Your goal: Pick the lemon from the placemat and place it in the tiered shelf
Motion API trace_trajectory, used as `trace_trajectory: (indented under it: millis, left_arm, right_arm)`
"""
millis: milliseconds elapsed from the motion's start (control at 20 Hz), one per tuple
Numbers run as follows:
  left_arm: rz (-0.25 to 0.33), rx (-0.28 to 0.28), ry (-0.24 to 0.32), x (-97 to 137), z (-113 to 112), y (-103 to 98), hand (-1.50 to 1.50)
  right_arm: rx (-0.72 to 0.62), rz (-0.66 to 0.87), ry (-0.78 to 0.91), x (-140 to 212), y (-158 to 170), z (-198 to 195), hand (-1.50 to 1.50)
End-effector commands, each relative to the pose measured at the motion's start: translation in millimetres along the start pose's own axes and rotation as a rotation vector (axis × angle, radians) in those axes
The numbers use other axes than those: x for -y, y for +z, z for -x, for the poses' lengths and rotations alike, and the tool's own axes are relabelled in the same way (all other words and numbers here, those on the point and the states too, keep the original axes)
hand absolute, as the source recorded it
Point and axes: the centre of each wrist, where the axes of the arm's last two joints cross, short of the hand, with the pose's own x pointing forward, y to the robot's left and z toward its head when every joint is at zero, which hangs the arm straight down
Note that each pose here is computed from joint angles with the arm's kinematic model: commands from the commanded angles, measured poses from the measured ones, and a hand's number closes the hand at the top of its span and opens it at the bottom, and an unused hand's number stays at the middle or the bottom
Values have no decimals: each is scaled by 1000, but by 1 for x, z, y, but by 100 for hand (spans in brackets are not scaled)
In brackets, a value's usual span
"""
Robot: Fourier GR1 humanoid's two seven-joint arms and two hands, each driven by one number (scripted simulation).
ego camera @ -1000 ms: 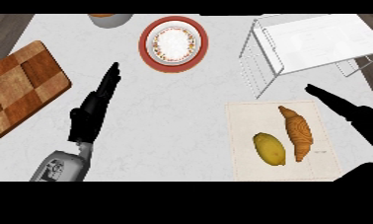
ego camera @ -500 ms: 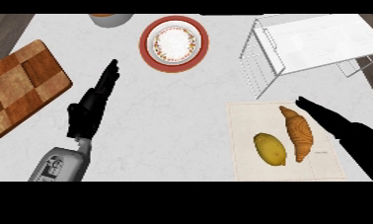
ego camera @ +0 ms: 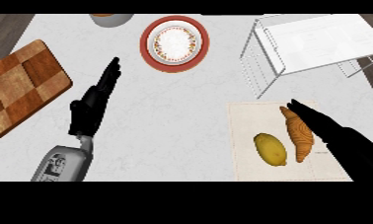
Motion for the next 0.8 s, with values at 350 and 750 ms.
trace_trajectory:
  millis: [350, 750]
  left_arm:
    - [-7, 8, -16, 15, 9, 7, 0]
    - [-3, 17, 11, 6, 23, -8, 0]
  right_arm:
    - [-43, -21, 12, -25, -37, -1, -150]
    - [-62, -29, 34, -32, -24, 15, -150]
